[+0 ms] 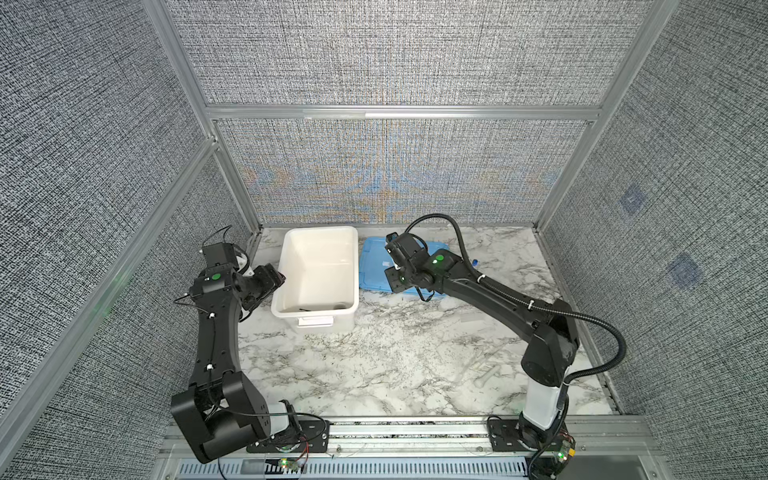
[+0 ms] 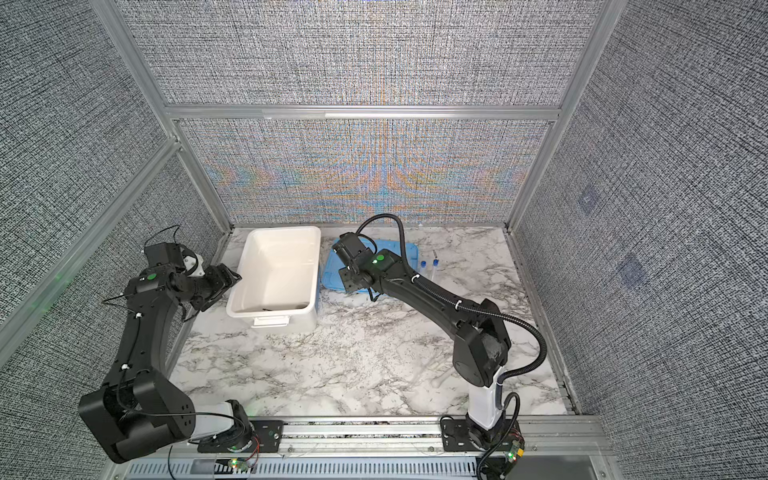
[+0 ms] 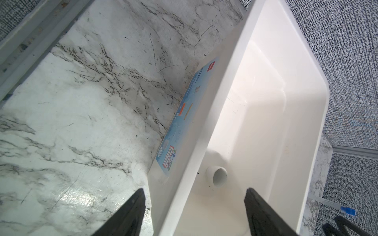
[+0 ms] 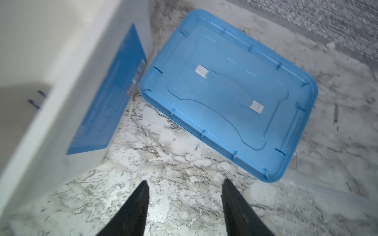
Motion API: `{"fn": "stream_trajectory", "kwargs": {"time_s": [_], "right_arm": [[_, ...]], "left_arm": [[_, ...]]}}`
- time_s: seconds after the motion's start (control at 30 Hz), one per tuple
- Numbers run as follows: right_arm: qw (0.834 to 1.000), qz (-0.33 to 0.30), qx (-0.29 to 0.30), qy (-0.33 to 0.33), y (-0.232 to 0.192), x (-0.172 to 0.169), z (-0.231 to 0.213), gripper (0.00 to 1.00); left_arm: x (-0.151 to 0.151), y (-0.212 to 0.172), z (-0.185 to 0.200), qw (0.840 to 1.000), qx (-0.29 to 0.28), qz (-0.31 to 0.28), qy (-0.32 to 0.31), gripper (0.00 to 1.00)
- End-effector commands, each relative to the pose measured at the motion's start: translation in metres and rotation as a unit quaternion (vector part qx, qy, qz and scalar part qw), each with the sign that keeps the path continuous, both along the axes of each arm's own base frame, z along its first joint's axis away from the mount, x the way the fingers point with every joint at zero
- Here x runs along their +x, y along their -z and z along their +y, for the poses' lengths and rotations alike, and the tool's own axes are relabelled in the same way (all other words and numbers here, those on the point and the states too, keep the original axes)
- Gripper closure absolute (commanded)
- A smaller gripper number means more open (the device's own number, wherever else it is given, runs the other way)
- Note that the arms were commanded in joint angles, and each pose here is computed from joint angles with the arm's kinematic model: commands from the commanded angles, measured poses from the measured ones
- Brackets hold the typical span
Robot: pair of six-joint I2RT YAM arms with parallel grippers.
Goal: Organize the chemistry lab equipment
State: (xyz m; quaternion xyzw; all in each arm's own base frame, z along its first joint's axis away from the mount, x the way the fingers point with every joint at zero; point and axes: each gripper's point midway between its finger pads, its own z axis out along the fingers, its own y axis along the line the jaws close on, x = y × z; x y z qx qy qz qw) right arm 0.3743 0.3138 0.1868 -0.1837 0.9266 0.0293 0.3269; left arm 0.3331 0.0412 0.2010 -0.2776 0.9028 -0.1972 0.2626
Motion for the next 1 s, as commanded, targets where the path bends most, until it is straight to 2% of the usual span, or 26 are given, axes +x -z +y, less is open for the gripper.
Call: {"fn": "stream_trajectory", "kwargs": {"time_s": [0.0,0.13,0.4,0.67,0.83,0.97], "right_arm": [[0.994,-0.008,0.003,0.112,0.016,0.005,-0.026,0.36],[0.987,0.021,0.027,0.154,0.049,-0.004,-0.030,0.35],[0.983,0.029,0.046,0.177,0.099,-0.004,-0.037,0.33],[0.985,0.018,0.071,0.156,0.131,0.016,-0.029,0.33],[0.988,0.018,0.063,0.143,0.145,0.024,-0.023,0.33],[0.987,-0.006,0.036,0.155,0.155,0.036,-0.029,0.33]], "left_arm": [[-0.002,0.000,0.000,1.000,0.005,0.001,0.003,0.22],[-0.002,0.001,0.004,1.000,0.011,0.002,-0.008,0.22],[-0.002,0.013,0.006,1.000,0.006,0.022,-0.019,0.23],[-0.002,0.013,0.009,0.999,0.014,0.028,-0.019,0.23],[-0.004,0.014,0.008,0.999,0.015,0.028,-0.017,0.23],[-0.005,0.014,0.008,0.999,0.016,0.029,-0.017,0.23]]}}
